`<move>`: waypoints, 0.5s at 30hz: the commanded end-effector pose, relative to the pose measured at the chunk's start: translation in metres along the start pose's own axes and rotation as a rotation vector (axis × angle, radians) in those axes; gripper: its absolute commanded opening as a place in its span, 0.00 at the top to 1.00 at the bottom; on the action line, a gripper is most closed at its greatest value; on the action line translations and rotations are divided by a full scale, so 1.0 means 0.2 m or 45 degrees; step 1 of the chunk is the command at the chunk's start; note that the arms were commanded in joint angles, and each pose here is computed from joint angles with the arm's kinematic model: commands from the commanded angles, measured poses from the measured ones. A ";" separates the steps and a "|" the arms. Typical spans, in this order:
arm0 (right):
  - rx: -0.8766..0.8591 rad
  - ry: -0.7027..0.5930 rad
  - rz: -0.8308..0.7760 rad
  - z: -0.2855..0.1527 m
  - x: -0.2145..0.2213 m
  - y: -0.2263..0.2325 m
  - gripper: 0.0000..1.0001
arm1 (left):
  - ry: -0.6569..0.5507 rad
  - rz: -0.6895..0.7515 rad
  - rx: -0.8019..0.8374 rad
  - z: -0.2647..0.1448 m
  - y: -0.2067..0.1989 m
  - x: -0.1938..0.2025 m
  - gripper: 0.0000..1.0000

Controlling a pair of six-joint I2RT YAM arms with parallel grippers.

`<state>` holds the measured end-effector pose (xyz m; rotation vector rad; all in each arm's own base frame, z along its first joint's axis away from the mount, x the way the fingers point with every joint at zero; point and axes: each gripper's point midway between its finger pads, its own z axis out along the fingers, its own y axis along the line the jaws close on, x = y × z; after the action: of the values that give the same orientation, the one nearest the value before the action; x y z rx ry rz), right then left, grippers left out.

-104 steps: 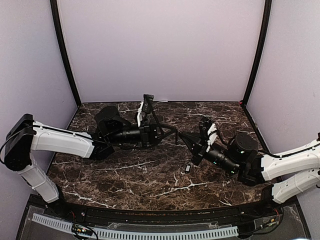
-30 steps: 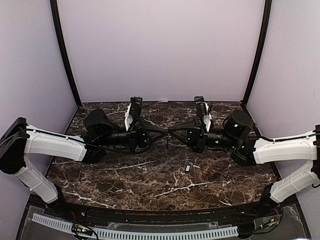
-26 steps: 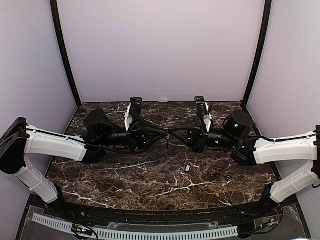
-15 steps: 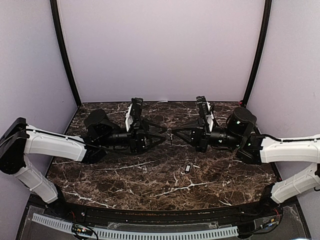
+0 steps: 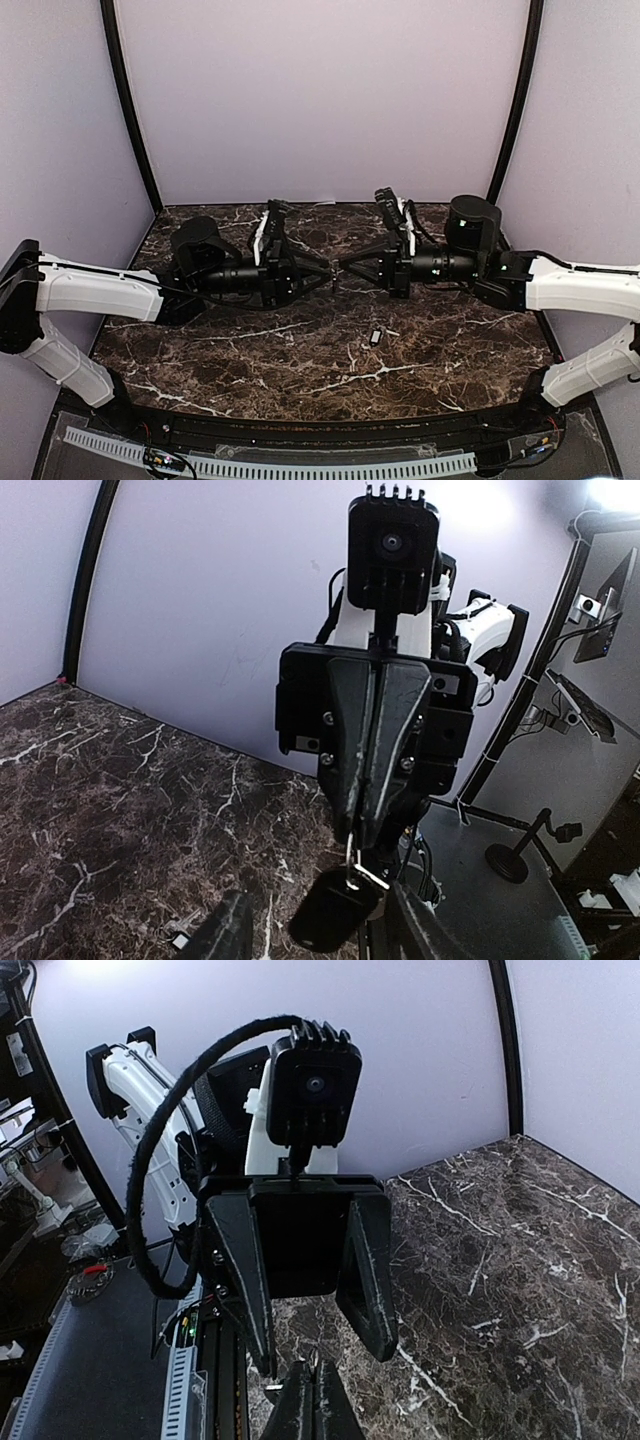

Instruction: Remove the keys from the keyring

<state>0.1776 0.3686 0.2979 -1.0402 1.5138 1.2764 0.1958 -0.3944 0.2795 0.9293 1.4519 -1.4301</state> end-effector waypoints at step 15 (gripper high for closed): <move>-0.062 0.038 -0.030 0.02 -0.02 0.03 1.00 | -0.022 0.021 0.108 0.03 -0.07 -0.08 0.68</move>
<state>0.1711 0.3700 0.2865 -1.0972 1.5496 1.2937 0.1928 -0.3970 0.2845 0.9436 1.4449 -1.4611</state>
